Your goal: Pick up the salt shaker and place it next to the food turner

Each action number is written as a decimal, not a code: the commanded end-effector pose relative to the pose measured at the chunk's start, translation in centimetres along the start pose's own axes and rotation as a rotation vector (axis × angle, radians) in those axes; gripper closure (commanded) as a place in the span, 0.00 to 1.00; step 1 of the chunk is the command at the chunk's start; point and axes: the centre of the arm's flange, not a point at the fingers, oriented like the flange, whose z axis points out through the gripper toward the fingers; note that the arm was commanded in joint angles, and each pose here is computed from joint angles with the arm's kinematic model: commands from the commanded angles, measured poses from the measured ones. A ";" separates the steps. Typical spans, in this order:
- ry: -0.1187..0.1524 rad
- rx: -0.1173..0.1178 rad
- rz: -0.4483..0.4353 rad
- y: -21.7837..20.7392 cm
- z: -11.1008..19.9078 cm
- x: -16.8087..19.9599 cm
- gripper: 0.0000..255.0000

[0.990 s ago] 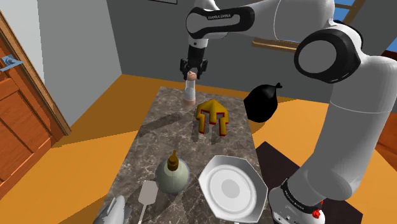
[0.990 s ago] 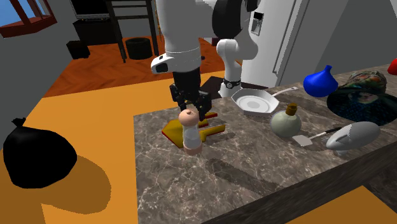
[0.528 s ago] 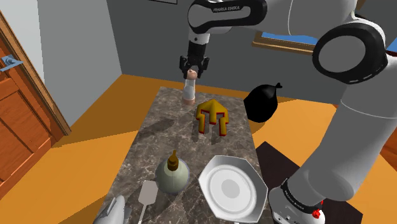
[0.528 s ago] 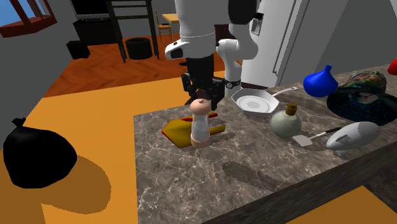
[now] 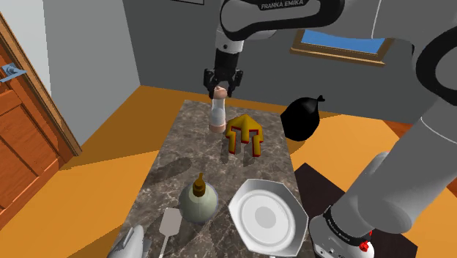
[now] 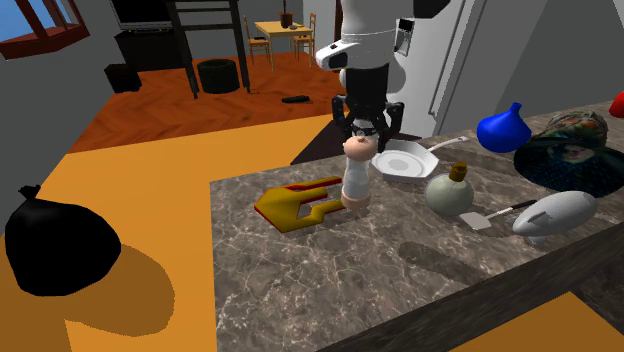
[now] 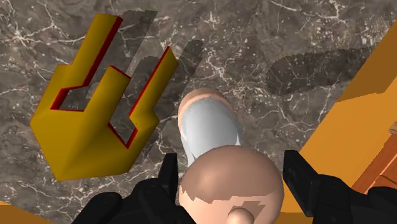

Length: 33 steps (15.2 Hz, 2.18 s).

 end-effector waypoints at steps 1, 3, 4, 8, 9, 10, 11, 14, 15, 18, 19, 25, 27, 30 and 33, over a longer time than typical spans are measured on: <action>0.000 0.000 0.001 -1.0 -0.3 -2.2 1.00; 0.000 0.000 0.001 -2.3 -0.7 -4.5 1.00; 0.000 0.000 0.001 -3.0 -0.9 -5.6 1.00; 0.000 0.000 0.001 -5.6 -1.7 -10.1 1.00; 0.000 0.000 0.001 -6.3 -1.9 -11.2 1.00; 0.000 0.000 0.001 -6.9 -2.1 -12.4 1.00; 0.000 0.000 0.001 -7.6 -2.3 -13.5 1.00; 0.000 0.000 0.001 -9.6 -2.9 -16.9 1.00; 0.000 0.000 0.001 -10.2 -3.1 -18.0 1.00; 0.000 0.000 0.001 -12.2 -3.7 -21.4 1.00; 0.000 0.000 0.001 -12.9 -3.9 -22.5 1.00; 0.000 0.000 0.001 -16.8 -5.0 -29.3 1.00; 0.000 0.000 0.001 -18.2 -5.4 -31.5 1.00; 0.000 0.000 0.001 -20.1 -6.0 -34.9 1.00; 0.000 0.000 0.001 -22.1 -6.6 -38.3 1.00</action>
